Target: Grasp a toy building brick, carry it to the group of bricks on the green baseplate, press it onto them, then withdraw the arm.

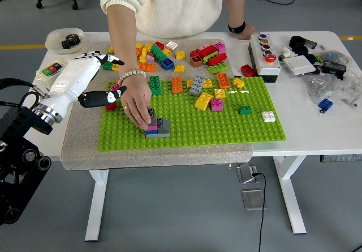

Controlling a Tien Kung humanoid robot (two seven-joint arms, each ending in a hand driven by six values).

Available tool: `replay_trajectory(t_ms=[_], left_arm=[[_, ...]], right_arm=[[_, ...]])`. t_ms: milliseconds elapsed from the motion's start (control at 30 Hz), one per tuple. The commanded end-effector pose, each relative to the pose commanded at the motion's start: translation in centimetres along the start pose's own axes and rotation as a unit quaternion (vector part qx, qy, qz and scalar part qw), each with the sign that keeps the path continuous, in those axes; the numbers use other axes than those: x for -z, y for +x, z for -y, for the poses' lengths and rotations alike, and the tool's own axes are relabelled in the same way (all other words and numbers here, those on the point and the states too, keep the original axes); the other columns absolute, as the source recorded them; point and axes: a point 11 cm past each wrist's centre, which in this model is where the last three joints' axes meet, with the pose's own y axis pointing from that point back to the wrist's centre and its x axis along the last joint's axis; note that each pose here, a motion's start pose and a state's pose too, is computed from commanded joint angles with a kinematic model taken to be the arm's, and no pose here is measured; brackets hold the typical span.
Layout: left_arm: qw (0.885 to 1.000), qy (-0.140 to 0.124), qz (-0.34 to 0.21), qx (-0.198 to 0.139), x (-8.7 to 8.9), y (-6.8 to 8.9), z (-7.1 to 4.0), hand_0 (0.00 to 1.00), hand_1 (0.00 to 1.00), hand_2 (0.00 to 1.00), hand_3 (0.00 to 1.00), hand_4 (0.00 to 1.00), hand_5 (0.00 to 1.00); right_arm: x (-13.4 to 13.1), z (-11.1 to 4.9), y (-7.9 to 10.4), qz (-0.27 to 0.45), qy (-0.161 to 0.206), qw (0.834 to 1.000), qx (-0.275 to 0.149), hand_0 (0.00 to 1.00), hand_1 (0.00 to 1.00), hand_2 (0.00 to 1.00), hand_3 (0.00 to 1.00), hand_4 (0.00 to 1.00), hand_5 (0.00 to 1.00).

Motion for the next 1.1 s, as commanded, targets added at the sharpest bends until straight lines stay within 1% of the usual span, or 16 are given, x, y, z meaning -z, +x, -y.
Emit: replay_trajectory(t_ms=[233, 267, 633, 667, 700, 833, 867, 1033, 1100], left_arm=[[1.0, 0.001, 0.0, -0.001, 0.04, -0.03, 0.0, 0.869, 0.793, 0.752, 0.706, 0.748, 0.311], [1.0, 0.002, -0.001, 0.0, 0.07, -0.1, -0.01, 0.871, 0.792, 0.741, 0.704, 0.722, 0.285], [1.0, 0.006, -0.002, 0.004, 0.3, -0.37, -0.05, 0.869, 0.791, 0.736, 0.703, 0.7, 0.272], [1.0, 0.006, -0.002, 0.003, 0.33, -0.36, -0.03, 0.857, 0.79, 0.725, 0.702, 0.661, 0.244], [1.0, 0.006, -0.002, 0.003, 0.34, -0.35, -0.02, 0.857, 0.79, 0.725, 0.702, 0.661, 0.244], [1.0, 0.008, -0.003, 0.003, 0.5, -0.27, 0.1, 0.857, 0.79, 0.725, 0.702, 0.661, 0.244], [1.0, 0.008, -0.002, 0.003, 0.55, -0.23, 0.16, 0.84, 0.788, 0.721, 0.699, 0.635, 0.215], [1.0, 0.01, 0.0, 0.005, 0.83, -0.03, 0.4, 0.84, 0.788, 0.721, 0.699, 0.635, 0.215], [1.0, 0.01, 0.001, 0.006, 0.92, 0.04, 0.5, 0.834, 0.788, 0.719, 0.701, 0.623, 0.2]], right_arm=[[-0.04, 0.0, 0.03, -0.001, -0.001, 1.0, 0.0, 0.739, 0.64, 0.691, 0.56, 0.812, 0.502], [-0.09, 0.0, 0.02, -0.001, -0.001, 1.0, 0.0, 0.74, 0.64, 0.691, 0.559, 0.812, 0.501], [-0.11, 0.0, -0.09, -0.003, -0.001, 1.0, 0.001, 0.741, 0.64, 0.691, 0.559, 0.812, 0.501], [-0.12, 0.0, -0.09, -0.003, -0.001, 1.0, 0.001, 0.739, 0.64, 0.691, 0.559, 0.811, 0.502], [-0.12, 0.0, -0.09, -0.003, -0.001, 1.0, 0.001, 0.739, 0.64, 0.691, 0.559, 0.811, 0.502], [-0.08, 0.0, -0.08, -0.003, -0.001, 1.0, 0.001, 0.739, 0.64, 0.691, 0.559, 0.811, 0.502], [-0.05, 0.0, -0.06, -0.002, -0.001, 1.0, 0.0, 0.74, 0.64, 0.691, 0.56, 0.811, 0.502], [-0.1, 0.0, -0.05, 0.0, -0.001, 1.0, 0.0, 0.74, 0.64, 0.691, 0.56, 0.811, 0.502], [-0.11, 0.0, -0.02, 0.0, -0.001, 1.0, 0.0, 0.74, 0.64, 0.691, 0.56, 0.811, 0.501]])
